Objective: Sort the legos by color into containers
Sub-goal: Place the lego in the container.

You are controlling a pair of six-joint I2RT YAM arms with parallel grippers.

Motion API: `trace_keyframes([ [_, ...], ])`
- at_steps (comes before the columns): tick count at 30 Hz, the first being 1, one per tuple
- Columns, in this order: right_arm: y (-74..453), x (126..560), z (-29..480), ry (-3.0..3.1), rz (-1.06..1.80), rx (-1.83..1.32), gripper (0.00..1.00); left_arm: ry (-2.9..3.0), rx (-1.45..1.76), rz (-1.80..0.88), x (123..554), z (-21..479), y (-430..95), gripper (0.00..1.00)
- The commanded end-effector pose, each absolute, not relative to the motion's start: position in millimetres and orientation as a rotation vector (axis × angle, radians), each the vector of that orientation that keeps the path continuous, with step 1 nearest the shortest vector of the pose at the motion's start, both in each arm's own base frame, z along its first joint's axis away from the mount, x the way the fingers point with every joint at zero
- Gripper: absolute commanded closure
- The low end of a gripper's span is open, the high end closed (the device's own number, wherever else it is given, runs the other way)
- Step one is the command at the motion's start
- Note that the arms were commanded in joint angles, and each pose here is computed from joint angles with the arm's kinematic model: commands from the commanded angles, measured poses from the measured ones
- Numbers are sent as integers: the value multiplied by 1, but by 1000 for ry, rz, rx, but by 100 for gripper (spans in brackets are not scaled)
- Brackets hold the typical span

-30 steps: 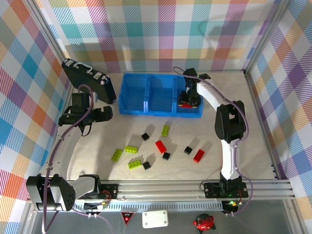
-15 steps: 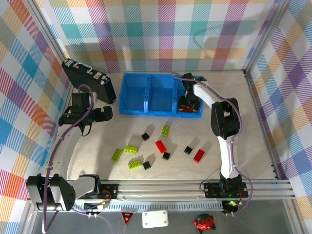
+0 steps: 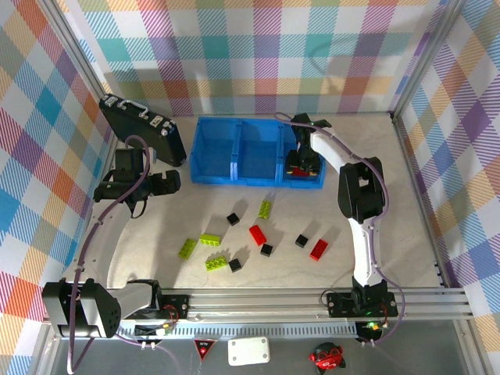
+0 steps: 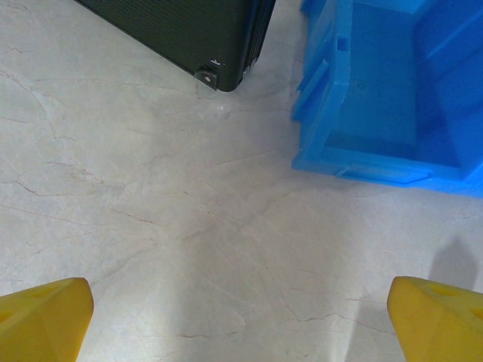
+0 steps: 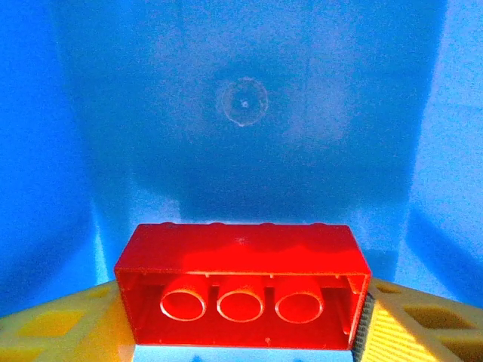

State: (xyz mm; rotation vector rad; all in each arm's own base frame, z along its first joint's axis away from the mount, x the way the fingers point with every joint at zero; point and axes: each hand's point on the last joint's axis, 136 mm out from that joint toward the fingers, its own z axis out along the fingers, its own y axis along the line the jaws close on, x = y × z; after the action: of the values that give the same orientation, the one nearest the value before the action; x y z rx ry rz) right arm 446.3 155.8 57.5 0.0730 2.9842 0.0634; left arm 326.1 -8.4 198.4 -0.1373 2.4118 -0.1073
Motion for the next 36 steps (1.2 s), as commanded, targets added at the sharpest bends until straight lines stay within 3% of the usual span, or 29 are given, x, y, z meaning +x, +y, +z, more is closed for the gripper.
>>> trace_keyframes([
  [1,153,446,80,2958,59,75,30,2396,-148,-109,324,205,-5,0],
  [17,154,443,95,2937,74,92,29,2394,-143,-120,322,206,-7,0],
  [36,162,398,176,2820,144,66,31,2391,-163,-151,325,204,-11,2],
])
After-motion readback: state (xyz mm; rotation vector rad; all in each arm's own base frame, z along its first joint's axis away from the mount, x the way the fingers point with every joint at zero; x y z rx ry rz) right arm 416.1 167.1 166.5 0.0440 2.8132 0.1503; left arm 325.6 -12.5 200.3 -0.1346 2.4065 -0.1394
